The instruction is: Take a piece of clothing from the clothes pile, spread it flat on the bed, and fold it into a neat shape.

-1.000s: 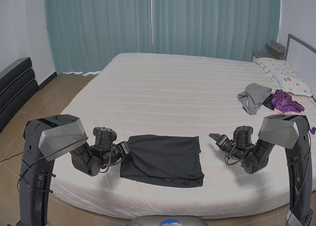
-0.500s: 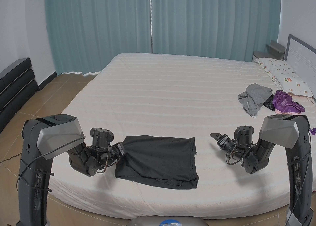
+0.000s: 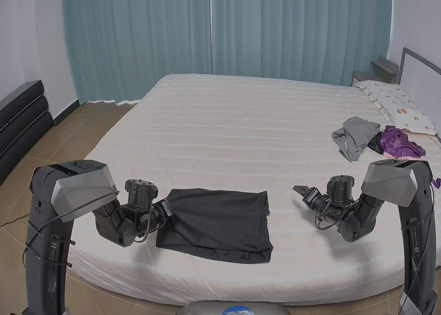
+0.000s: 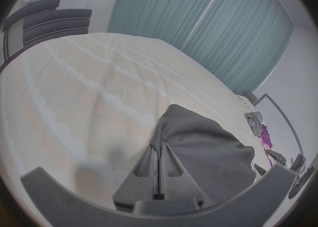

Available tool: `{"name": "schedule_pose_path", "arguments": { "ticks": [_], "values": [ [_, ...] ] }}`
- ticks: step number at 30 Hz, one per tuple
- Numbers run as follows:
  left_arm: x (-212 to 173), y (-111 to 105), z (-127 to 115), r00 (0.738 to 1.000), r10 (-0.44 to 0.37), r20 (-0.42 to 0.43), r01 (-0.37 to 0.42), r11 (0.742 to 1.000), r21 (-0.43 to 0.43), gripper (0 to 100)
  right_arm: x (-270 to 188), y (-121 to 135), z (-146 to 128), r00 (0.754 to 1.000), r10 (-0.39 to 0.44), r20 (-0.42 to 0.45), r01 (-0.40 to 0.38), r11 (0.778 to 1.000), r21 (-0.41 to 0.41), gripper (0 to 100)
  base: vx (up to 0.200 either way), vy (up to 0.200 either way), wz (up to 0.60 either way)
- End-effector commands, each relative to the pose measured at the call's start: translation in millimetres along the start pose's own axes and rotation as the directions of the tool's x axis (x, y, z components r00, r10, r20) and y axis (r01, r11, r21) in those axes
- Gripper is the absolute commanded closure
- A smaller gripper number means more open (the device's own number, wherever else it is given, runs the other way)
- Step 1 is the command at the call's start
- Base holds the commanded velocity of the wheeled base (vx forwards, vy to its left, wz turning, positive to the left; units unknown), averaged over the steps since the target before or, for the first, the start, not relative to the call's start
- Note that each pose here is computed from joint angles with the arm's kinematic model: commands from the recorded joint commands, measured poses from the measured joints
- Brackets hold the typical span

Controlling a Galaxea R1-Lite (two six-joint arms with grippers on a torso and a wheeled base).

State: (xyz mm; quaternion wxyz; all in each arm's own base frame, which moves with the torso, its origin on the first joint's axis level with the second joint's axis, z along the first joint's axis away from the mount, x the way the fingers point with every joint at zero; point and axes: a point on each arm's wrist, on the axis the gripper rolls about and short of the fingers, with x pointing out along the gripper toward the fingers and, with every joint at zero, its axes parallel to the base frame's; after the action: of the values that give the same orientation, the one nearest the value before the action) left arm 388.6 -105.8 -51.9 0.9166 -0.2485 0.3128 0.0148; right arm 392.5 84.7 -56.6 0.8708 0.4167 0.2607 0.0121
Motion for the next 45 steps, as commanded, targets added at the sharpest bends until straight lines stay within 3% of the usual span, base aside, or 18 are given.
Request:
{"name": "schedule_pose_path", "arguments": {
  "ticks": [1,9,18,21,24,27,29,36,39,45],
  "values": [
    [-1.2,-0.4,-0.7,1.0,-0.001,-0.003,0.001,1.0,0.001,0,0.2,-0.3,-0.5,1.0,0.0,-0.001,0.0,1.0,0.0,0,0.0,0.0,0.0],
    [-2.1,-1.8,0.2,1.0,-0.005,0.0,0.005,1.0,-0.004,0,0.4,0.0,-0.3,1.0,0.001,0.0,-0.001,1.0,0.0,0,0.0,0.0,0.0],
    [-18.3,-2.2,19.2,0.999,0.018,0.034,-0.015,0.998,-0.061,0,-8.0,6.6,10.2,1.0,0.005,0.017,-0.006,1.0,0.012,0,0.0,0.0,0.0],
    [-33.3,-3.7,34.2,0.994,0.048,0.096,-0.041,0.997,-0.07,0,-26.7,13.0,14.3,0.999,-0.009,0.039,0.009,1.0,0.003,0,0.0,0.0,0.0],
    [-62.9,-4.8,66.2,0.985,0.049,0.164,-0.032,0.994,-0.104,0,-42.5,19.4,17.5,0.995,-0.038,0.09,0.045,0.996,-0.073,0,0.0,0.0,0.0],
    [-96.8,-8.6,83.7,0.982,0.064,0.176,-0.044,0.992,-0.116,0,-54.5,18.6,16.3,0.988,-0.068,0.14,0.084,0.99,-0.111,0,0.0,0.0,0.0],
    [-119.8,-11.1,92.3,0.977,0.057,0.205,-0.033,0.992,-0.118,0,-62.7,20.1,20.6,0.982,-0.04,0.185,0.062,0.991,-0.117,0,0.0,0.0,0.0],
    [-173.9,-6.0,84.9,0.966,0.04,0.254,-0.009,0.992,-0.124,0,-101.4,38.4,38.5,0.964,0.033,0.263,0.005,0.99,-0.143,0,0.0,0.0,0.0],
    [-196.0,-2.6,81.8,0.94,0.023,0.341,0.021,0.992,-0.124,0,-139.5,61.7,50.2,0.949,0.094,0.301,-0.042,0.984,-0.175,0,0.0,0.0,0.0],
    [-237.9,2.6,78.6,0.898,0.021,0.44,0.024,0.995,-0.095,0,-200.8,71.2,44.8,0.938,0.144,0.317,-0.047,0.955,-0.294,0,0.0,0.0,0.0]
  ]
}}
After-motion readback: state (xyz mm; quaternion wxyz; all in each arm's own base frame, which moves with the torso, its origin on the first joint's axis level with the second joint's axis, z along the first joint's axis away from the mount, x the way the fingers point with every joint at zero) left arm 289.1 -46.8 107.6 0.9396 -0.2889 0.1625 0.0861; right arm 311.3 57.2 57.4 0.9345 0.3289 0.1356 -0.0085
